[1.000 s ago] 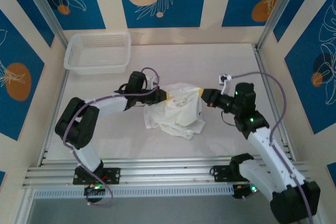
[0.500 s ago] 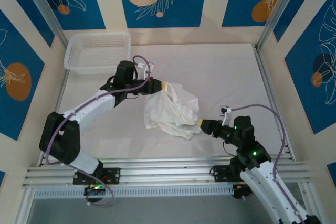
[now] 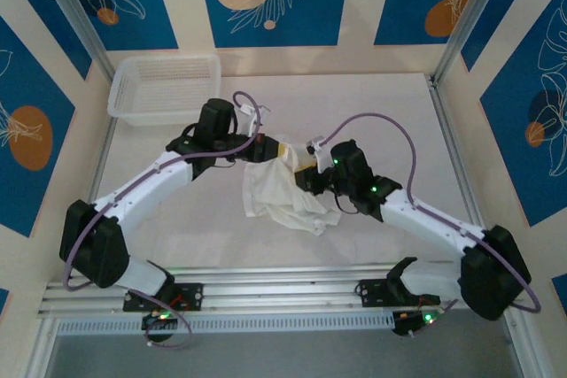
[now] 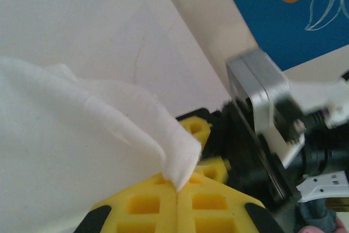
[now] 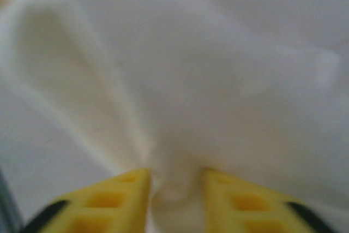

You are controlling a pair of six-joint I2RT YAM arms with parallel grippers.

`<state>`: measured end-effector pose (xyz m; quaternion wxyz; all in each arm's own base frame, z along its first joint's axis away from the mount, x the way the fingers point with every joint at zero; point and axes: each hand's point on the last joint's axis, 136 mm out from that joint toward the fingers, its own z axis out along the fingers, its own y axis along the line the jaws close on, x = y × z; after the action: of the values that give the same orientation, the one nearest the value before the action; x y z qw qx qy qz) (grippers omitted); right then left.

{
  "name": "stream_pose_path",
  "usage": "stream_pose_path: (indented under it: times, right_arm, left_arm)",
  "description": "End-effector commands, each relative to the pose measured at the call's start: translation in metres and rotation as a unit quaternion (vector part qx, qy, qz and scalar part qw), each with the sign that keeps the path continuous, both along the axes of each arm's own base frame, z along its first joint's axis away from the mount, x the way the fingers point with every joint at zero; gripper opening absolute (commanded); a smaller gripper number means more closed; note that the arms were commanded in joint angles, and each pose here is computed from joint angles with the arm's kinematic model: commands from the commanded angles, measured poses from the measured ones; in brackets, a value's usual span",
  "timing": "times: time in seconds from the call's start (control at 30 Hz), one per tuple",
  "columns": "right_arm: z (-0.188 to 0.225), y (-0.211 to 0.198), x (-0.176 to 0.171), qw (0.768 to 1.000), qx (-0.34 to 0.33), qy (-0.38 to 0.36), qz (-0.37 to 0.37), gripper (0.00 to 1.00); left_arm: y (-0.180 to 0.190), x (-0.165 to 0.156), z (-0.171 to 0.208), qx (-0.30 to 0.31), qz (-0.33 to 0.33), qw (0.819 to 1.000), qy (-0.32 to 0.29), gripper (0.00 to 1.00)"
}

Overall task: Fold the inside-out t-shirt
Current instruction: Turn the T-shirt inside out at the center of the table.

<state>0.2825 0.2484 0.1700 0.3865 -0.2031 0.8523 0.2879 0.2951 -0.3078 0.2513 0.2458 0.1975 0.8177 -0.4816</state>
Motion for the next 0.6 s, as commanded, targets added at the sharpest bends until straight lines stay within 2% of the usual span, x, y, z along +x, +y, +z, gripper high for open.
stream_pose_path:
  times: [0.0,0.03,0.13,0.23,0.33,0.43,0.5,0.57]
  right_arm:
    - [0.016,-0.013,0.016,0.999,0.017,0.009,-0.043,0.06]
    - [0.019,-0.011,0.011,0.999,0.031,0.017,-0.032,0.0]
    - [0.034,0.007,-0.014,0.995,0.082,0.038,0.037,0.0]
    - [0.055,0.015,-0.033,0.987,0.125,0.062,0.077,0.0]
    - [0.083,0.017,-0.045,0.976,0.182,0.062,0.105,0.0]
    - [0.102,0.014,-0.045,0.968,0.217,0.063,0.104,0.0]
    - [0.105,0.009,-0.039,0.968,0.223,0.067,0.094,0.0]
    - [0.103,0.003,-0.032,0.969,0.224,0.071,0.078,0.0]
  left_arm:
    - [0.014,0.003,0.006,0.047,0.024,0.998,-0.034,0.0]
    - [0.02,0.007,0.0,0.065,0.04,0.997,-0.034,0.0]
    - [0.026,0.016,-0.013,0.083,0.057,0.994,-0.031,0.0]
    - [0.026,0.024,-0.02,0.089,0.065,0.993,-0.031,0.0]
    - [0.041,0.042,-0.048,0.151,0.108,0.982,-0.032,0.09]
    - [0.06,0.053,-0.08,0.22,0.137,0.965,-0.025,0.29]
    - [0.061,0.049,-0.087,0.223,0.132,0.966,-0.021,0.4]
    - [0.058,0.041,-0.083,0.201,0.125,0.971,-0.022,0.51]
